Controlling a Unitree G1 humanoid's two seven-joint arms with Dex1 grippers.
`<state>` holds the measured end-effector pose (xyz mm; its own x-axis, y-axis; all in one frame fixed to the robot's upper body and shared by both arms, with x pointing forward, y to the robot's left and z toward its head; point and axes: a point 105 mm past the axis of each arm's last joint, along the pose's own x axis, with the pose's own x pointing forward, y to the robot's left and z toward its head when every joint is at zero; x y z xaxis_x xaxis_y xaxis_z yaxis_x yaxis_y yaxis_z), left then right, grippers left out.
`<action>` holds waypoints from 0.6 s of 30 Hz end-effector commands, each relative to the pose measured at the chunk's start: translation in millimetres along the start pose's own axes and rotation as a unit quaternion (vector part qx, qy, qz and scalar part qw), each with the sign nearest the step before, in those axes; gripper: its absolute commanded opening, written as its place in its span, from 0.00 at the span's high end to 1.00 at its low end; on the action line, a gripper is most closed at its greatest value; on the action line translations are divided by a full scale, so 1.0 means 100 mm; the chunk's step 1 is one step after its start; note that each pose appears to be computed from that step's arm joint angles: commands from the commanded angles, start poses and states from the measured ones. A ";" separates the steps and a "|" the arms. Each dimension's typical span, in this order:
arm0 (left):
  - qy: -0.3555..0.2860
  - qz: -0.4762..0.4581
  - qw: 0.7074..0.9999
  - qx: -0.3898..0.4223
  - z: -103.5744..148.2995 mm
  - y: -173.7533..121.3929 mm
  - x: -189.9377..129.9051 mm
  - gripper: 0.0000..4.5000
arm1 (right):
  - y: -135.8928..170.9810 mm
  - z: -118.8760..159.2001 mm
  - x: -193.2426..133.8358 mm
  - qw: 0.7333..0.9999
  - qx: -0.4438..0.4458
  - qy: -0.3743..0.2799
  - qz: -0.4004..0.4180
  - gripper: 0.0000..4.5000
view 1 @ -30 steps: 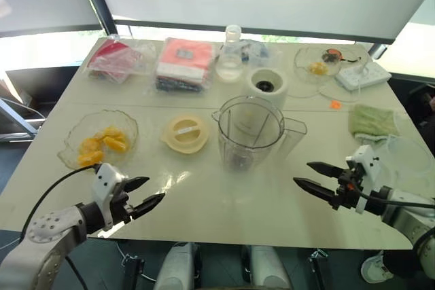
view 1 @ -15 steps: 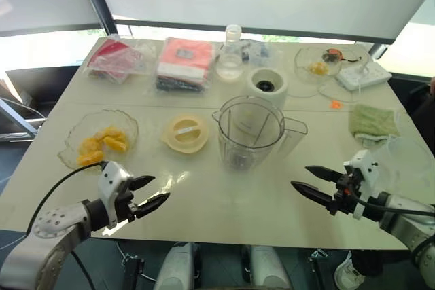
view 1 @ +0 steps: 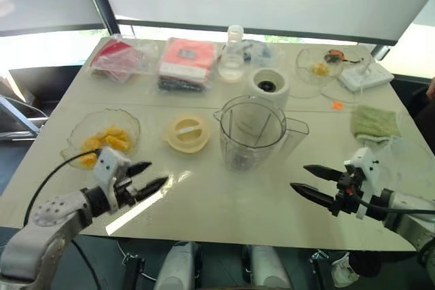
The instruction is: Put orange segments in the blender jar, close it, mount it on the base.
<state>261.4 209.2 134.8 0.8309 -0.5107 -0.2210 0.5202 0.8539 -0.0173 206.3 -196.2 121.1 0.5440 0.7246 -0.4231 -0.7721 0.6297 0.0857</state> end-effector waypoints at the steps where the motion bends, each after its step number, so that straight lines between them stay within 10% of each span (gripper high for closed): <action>1: -0.052 0.113 0.992 -0.008 0.43 0.28 -0.12 0.23 | 0.36 0.23 -0.07 0.996 -0.030 0.007 0.078 0.18; 7: -0.090 0.248 0.954 -0.144 0.68 0.48 -0.07 0.23 | 0.44 0.37 -0.05 0.993 -0.043 0.013 0.105 0.18; 11: -0.087 0.459 0.836 -0.287 0.59 0.84 -0.12 0.23 | 0.38 0.38 0.08 0.992 -0.053 0.016 0.111 0.18; 18: -0.002 0.543 0.771 -0.333 0.37 1.09 -0.12 0.23 | 0.52 0.48 0.11 0.988 -0.056 0.010 0.147 0.18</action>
<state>319.3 293.2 171.5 0.7476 0.4986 -0.4388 -0.6531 0.6721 -0.3490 192.6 -145.7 155.1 0.2999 0.8559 -0.4214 -0.9137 0.3846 0.1309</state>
